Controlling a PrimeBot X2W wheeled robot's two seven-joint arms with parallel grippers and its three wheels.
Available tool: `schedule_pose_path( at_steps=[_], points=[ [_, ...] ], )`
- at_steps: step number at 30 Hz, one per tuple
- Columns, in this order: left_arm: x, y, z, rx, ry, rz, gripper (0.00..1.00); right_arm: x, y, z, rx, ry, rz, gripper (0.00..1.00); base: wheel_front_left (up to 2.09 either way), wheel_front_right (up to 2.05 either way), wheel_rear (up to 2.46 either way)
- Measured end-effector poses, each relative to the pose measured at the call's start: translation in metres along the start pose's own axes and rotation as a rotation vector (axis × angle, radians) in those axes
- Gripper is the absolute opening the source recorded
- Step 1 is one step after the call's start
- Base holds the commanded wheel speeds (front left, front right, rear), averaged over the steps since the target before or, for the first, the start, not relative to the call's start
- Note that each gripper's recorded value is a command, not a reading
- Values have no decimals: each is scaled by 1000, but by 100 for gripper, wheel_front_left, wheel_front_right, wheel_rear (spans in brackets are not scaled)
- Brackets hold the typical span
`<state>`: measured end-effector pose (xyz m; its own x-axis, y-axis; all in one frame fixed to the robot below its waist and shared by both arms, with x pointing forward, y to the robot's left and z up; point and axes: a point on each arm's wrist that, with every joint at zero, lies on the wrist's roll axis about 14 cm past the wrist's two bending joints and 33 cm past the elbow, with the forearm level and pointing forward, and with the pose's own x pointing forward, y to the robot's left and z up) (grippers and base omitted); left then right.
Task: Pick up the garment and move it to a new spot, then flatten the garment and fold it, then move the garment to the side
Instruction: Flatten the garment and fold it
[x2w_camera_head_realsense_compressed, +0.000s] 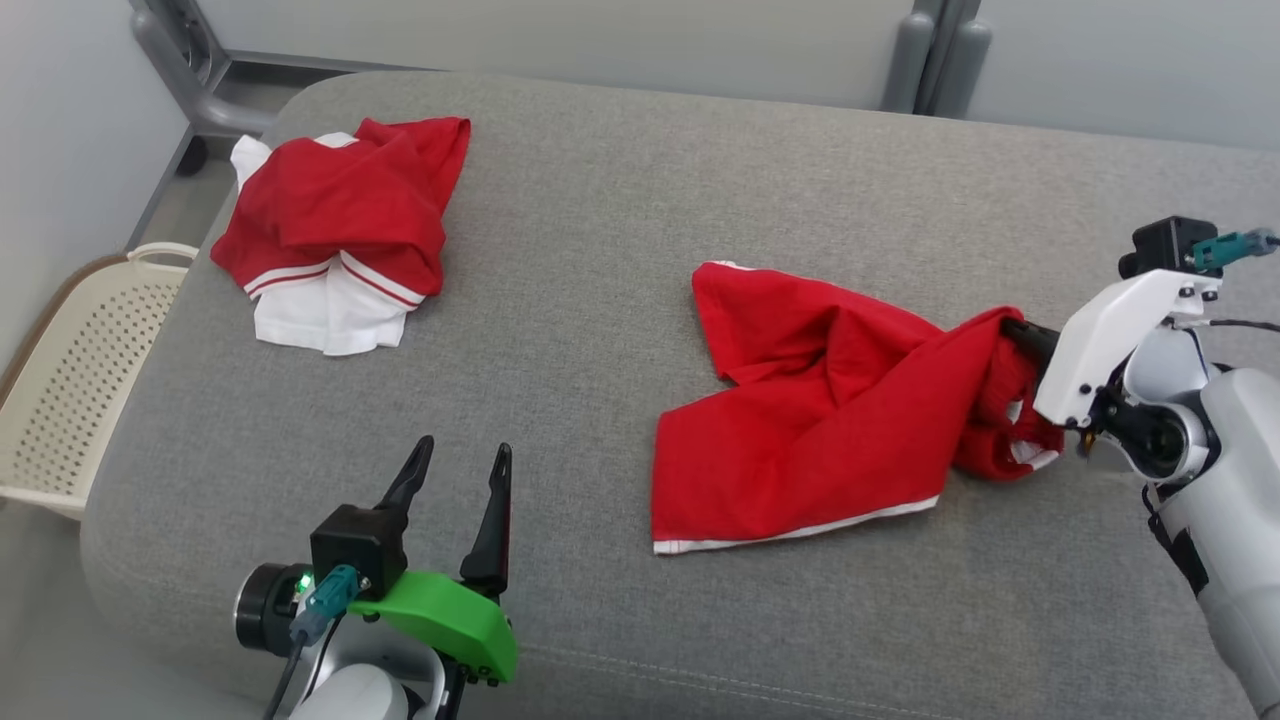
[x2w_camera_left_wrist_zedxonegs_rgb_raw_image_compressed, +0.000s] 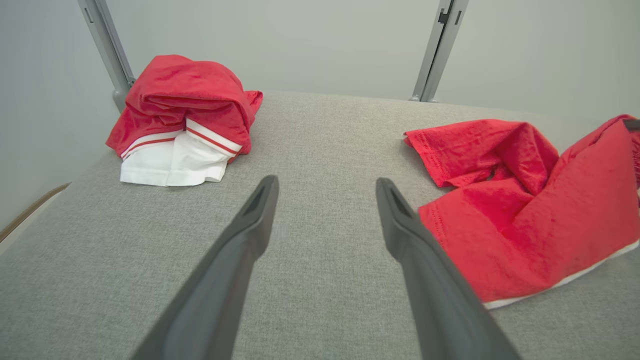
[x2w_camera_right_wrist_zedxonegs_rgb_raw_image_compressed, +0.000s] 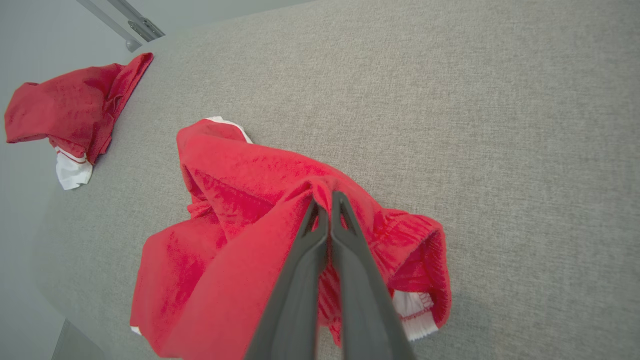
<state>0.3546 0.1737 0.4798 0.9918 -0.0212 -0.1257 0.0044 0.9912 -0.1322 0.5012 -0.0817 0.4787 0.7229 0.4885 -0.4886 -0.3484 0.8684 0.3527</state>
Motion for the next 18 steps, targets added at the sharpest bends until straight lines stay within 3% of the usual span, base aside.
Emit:
schedule_pose_path(
  at_steps=[14,16,17,18],
  points=[
    [11,6,-8,9,27,16,100,56,-27,7,-67,29,-104,3,0,0,0],
    [14,7,-10,14,31,17,100,63,-27,4,-78,28,-108,35,0,0,0],
    [15,6,-11,14,34,14,100,65,-26,3,-86,24,-109,86,0,0,0],
    [16,5,-11,15,36,10,100,66,-26,1,-97,23,-110,100,0,0,0]
  ],
)
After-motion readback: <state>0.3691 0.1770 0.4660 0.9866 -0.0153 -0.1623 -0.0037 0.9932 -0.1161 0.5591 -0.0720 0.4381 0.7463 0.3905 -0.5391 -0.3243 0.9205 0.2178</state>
